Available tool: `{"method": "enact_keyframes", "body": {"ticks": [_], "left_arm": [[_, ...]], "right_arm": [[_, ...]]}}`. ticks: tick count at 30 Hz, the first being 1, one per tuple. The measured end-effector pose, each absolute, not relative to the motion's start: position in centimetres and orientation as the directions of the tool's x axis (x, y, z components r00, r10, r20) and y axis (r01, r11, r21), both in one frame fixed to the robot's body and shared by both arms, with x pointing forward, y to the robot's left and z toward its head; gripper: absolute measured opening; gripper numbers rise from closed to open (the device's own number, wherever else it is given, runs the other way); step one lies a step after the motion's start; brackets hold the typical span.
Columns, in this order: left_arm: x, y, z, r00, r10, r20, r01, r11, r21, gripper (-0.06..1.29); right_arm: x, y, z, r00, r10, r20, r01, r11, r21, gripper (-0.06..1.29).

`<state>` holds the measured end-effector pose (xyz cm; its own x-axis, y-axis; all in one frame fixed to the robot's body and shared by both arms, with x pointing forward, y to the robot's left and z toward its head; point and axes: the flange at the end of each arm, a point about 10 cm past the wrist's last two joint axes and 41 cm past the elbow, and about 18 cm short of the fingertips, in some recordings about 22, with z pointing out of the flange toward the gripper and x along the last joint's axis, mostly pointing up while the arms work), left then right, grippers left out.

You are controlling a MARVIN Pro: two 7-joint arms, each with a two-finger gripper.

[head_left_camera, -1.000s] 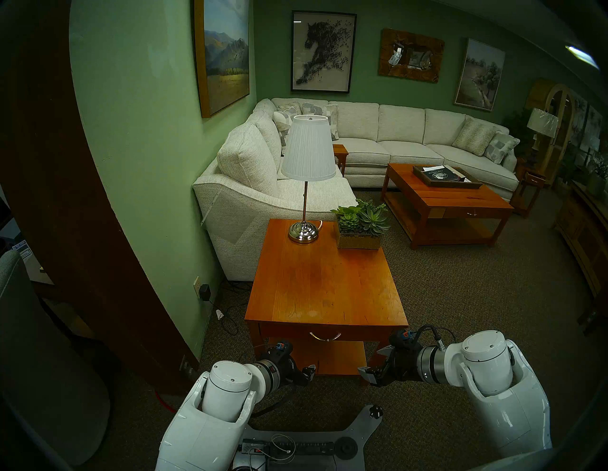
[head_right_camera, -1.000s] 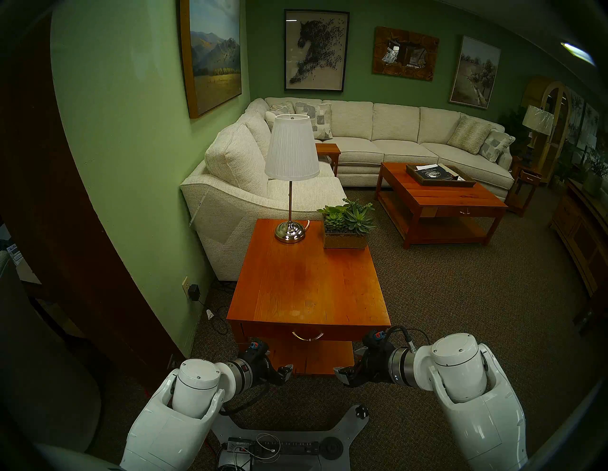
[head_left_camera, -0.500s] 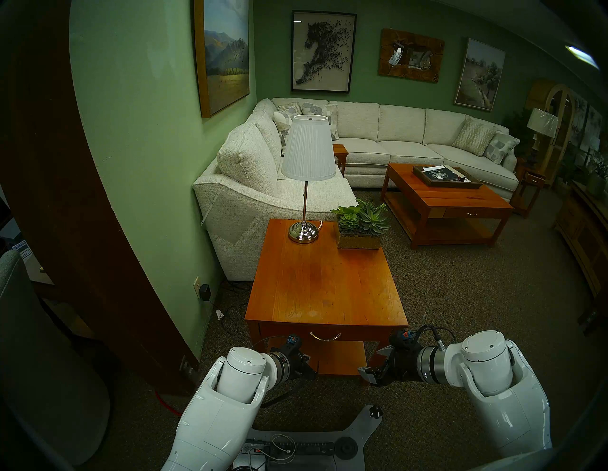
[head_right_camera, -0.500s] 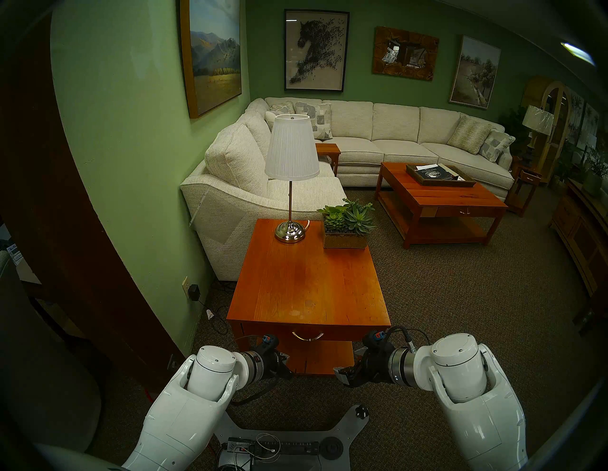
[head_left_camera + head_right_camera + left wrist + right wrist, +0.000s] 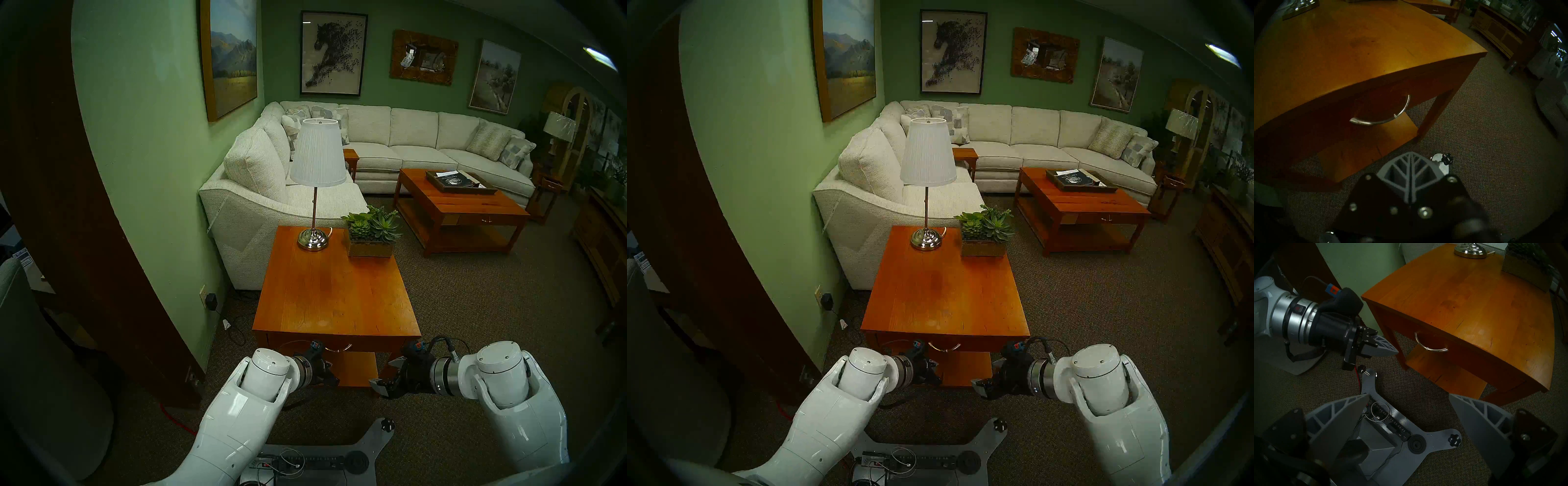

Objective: Open the drawer, take out the contents and close the drawer

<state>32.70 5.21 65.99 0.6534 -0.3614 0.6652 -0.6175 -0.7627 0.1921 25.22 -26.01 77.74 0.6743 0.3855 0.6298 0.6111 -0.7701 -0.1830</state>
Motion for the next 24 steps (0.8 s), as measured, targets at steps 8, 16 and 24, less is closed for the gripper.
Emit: {"method": "enact_keyframes", "body": {"ticks": [8, 16, 24], "left_arm": [[33.9, 4.1, 64.6, 0.644, -0.363, 0.674, -0.619, -0.764, 0.180, -0.02], [35.3, 3.0, 63.6, 0.631, -0.356, 0.689, -0.617, -0.769, 0.168, -0.02], [36.4, 2.4, 62.9, 0.617, -0.341, 0.710, -0.606, -0.781, 0.152, -0.02]], "right_arm": [[25.2, -26.0, 77.7, 0.674, 0.386, 0.630, 0.611, -0.770, -0.183, 1.22], [25.2, -26.0, 77.8, 0.674, 0.386, 0.630, 0.612, -0.770, -0.183, 1.22], [25.2, -26.0, 77.8, 0.673, 0.386, 0.630, 0.612, -0.770, -0.182, 1.22]]}}
